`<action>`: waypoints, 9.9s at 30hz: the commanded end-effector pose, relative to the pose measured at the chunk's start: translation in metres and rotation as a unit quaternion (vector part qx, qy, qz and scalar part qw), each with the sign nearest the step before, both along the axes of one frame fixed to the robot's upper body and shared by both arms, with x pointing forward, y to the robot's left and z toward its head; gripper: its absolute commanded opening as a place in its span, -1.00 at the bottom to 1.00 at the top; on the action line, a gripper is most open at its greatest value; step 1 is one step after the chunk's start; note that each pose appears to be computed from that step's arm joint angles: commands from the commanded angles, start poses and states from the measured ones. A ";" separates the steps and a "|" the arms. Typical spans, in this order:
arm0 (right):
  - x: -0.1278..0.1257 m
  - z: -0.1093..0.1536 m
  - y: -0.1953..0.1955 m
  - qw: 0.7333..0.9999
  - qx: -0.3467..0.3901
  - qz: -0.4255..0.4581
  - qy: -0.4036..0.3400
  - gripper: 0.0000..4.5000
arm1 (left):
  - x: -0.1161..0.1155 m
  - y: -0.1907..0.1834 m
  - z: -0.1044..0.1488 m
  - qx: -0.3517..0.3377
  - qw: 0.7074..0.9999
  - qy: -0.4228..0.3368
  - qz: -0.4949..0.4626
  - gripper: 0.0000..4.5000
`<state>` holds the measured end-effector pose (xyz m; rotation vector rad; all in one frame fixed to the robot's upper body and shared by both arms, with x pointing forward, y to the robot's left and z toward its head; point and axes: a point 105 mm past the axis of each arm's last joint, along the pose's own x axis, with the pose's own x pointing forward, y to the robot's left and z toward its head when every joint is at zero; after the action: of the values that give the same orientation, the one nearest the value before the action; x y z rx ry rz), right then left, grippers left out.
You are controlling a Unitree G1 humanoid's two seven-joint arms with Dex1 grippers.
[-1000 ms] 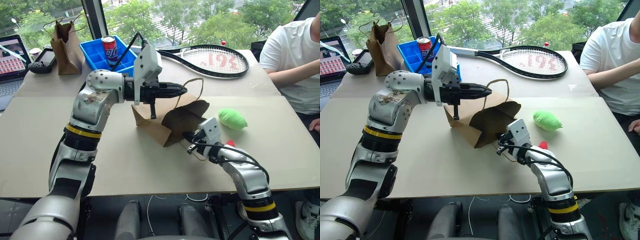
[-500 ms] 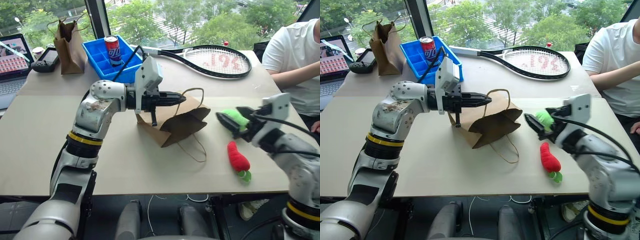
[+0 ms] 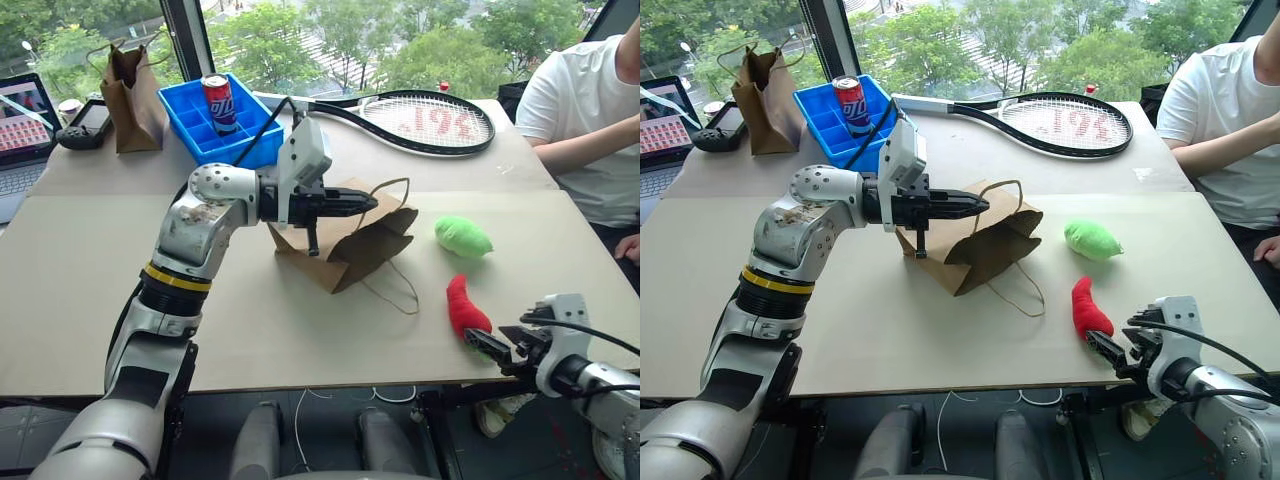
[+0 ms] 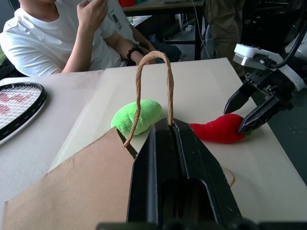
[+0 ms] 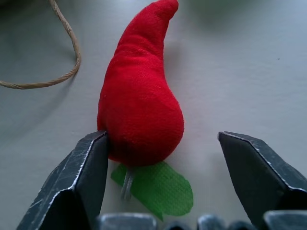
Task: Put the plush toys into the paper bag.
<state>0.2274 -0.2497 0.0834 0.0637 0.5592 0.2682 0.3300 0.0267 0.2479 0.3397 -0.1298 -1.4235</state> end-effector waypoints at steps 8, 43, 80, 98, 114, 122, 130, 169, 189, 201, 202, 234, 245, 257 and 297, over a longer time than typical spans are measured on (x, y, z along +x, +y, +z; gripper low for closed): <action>0.012 0.067 0.029 0.980 -0.053 0.187 -0.045 -0.97 | -0.003 -0.003 0.018 -0.018 1.000 -0.017 -0.010 -1.00; 0.139 0.066 0.177 0.872 0.472 0.127 0.024 -0.99 | -0.040 -0.044 -0.002 -0.054 0.995 0.028 -0.074 -1.00; 0.118 0.099 0.042 0.928 -0.051 0.064 -0.364 0.97 | -0.015 -0.003 -0.002 -0.110 0.986 0.089 0.084 -1.00; 0.141 0.020 -0.017 0.985 0.029 -0.057 -0.161 -0.28 | -0.013 0.001 0.004 -0.104 0.987 0.083 0.089 -1.00; 0.091 0.092 0.119 0.908 -0.101 0.344 -0.216 -0.98 | -0.012 -0.005 0.014 -0.123 0.986 0.088 0.075 -1.00; 0.097 0.076 0.195 0.854 -0.111 0.432 -0.266 -0.98 | -0.007 -0.013 0.005 -0.125 0.980 0.112 0.103 -1.00; 0.105 0.061 0.219 0.867 -0.030 0.395 -0.301 -0.98 | -0.002 -0.007 -0.005 -0.119 0.976 0.123 0.136 -1.00; 0.093 0.009 0.117 0.908 -0.138 0.351 -0.182 -0.24 | 0.003 0.011 -0.002 -0.107 0.977 0.105 0.151 -1.00; 0.075 0.225 0.134 0.773 -0.177 0.431 -0.430 -0.99 | 0.041 0.059 0.068 -0.141 0.964 -0.016 0.226 -1.00; 0.054 0.189 0.135 0.804 -0.136 0.494 -0.303 -0.99 | 0.027 0.050 0.042 -0.091 0.977 0.009 0.191 -1.00; 0.052 0.185 0.134 0.814 -0.120 0.494 -0.280 -0.99 | 0.023 0.049 0.040 -0.090 0.979 0.022 0.182 -1.00; 0.039 0.110 0.104 0.934 0.001 0.328 -0.144 -0.08 | -0.049 0.104 -0.044 0.060 0.988 0.076 0.121 1.00; 0.036 0.092 0.143 0.914 0.013 0.364 -0.178 -0.99 | -0.053 0.132 -0.015 0.021 0.987 0.063 0.144 1.00; 0.046 0.095 0.161 0.906 0.009 0.371 -0.203 -0.99 | -0.034 0.112 -0.035 -0.027 0.986 0.085 0.144 1.00; 0.066 0.086 0.173 0.927 0.037 0.297 -0.224 -1.00 | -0.033 0.057 -0.059 -0.052 0.979 0.158 0.120 -0.97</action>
<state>0.2945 -0.0685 0.1551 -0.0785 0.1475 0.8959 0.2978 0.0870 0.1784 0.0087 0.1380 -1.1817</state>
